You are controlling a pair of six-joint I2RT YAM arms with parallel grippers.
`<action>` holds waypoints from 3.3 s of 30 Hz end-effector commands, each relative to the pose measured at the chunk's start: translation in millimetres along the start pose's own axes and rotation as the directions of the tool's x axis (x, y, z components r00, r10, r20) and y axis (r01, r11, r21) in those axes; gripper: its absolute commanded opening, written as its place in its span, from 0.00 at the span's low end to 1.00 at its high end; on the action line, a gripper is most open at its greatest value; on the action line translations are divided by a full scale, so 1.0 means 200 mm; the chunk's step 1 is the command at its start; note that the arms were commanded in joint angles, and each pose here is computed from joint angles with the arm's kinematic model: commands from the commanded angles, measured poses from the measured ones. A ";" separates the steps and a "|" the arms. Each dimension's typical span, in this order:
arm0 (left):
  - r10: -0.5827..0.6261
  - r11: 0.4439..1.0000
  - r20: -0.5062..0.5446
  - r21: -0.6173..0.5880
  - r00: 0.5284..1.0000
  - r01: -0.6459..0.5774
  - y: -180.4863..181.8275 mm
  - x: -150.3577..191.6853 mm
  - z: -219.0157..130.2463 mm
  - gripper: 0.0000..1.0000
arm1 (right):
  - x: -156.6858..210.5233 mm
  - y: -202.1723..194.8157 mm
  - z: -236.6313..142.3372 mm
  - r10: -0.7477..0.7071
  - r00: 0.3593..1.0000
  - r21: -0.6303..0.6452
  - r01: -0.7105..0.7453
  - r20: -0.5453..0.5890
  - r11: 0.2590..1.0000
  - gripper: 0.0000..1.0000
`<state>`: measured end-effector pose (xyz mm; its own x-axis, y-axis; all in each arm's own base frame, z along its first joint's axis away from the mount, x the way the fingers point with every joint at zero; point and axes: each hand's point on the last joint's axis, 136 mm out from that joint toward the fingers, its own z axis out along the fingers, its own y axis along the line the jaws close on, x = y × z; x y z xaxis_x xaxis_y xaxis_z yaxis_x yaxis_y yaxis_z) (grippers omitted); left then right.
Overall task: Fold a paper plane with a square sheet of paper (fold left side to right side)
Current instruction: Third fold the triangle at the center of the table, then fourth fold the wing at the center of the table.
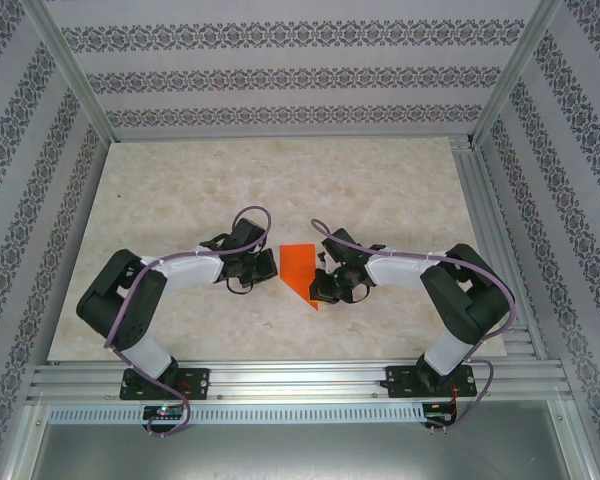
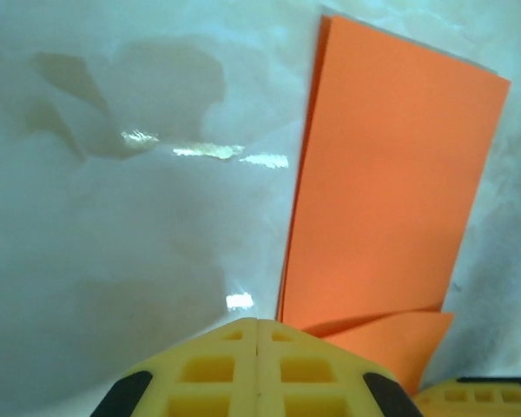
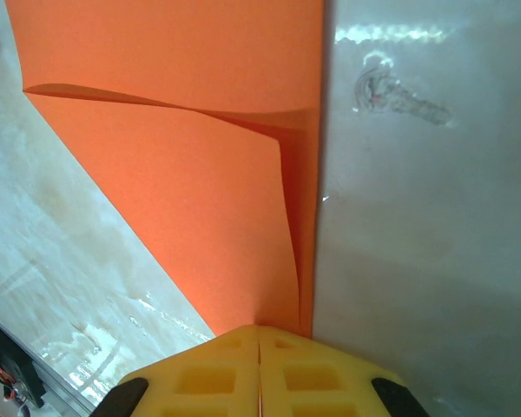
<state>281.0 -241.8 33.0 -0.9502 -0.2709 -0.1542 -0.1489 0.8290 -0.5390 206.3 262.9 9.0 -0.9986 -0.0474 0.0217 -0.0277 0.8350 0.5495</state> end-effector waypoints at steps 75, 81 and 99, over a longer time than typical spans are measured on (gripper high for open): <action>0.189 0.966 0.006 0.179 0.982 -0.187 -0.47 0.00 -0.17 0.32 | -0.12 0.13 -0.32 -0.160 0.970 0.054 0.153 0.185 0.987 0.22; 0.102 0.985 0.037 0.133 0.994 -0.106 -0.29 -0.08 -0.26 0.45 | -0.27 0.27 -0.26 -0.209 0.957 -0.028 0.219 0.202 0.975 0.23; 0.002 0.983 -0.062 0.184 0.998 0.009 -0.18 -0.03 -0.08 0.53 | -0.34 0.07 -0.12 -0.189 0.973 0.089 0.178 0.132 0.980 0.23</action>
<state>280.2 -251.3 60.7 -0.9666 -0.2347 -0.1032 -0.1170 0.7617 -0.6373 263.2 265.0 32.3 -0.9784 -0.1252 -0.1647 -0.1910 0.8526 0.4865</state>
